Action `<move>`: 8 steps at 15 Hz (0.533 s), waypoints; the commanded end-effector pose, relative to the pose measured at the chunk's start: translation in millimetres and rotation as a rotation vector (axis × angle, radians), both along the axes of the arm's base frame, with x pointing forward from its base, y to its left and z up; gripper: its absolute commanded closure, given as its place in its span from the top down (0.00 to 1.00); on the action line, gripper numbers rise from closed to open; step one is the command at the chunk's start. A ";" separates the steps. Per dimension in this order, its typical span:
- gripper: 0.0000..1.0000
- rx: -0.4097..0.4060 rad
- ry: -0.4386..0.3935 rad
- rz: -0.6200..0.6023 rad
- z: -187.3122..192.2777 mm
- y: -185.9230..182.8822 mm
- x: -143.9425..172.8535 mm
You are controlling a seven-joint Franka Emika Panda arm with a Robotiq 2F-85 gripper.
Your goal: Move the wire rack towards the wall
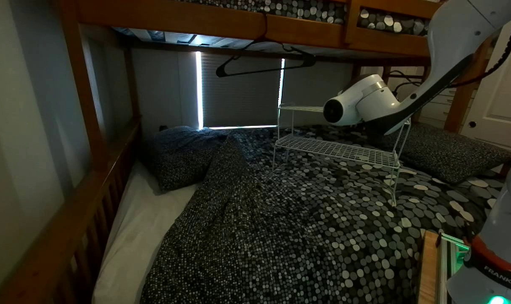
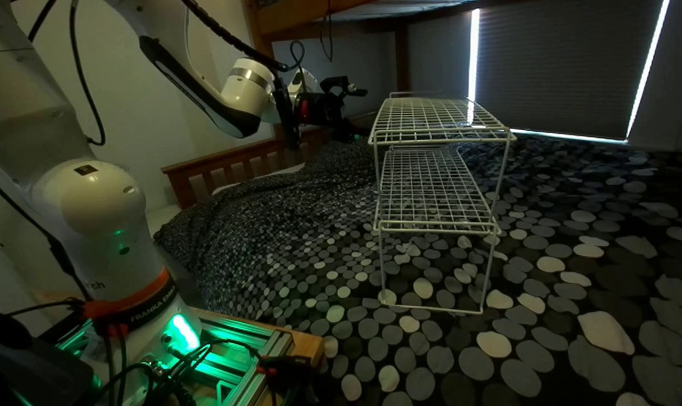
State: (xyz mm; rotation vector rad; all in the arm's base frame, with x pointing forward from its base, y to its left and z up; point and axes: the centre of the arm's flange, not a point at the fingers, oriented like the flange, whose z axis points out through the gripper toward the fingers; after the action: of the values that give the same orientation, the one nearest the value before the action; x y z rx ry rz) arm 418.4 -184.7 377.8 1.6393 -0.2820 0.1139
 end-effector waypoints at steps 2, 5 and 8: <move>1.00 0.002 0.056 0.053 -10.6 -7.8 6.0; 1.00 0.019 0.122 0.150 -23.4 -16.9 15.6; 1.00 -0.057 0.100 0.217 -29.6 -27.8 28.6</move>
State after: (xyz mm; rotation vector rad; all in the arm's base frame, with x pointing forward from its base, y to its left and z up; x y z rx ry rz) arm 431.7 -199.0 355.8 1.6673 -0.0765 0.1415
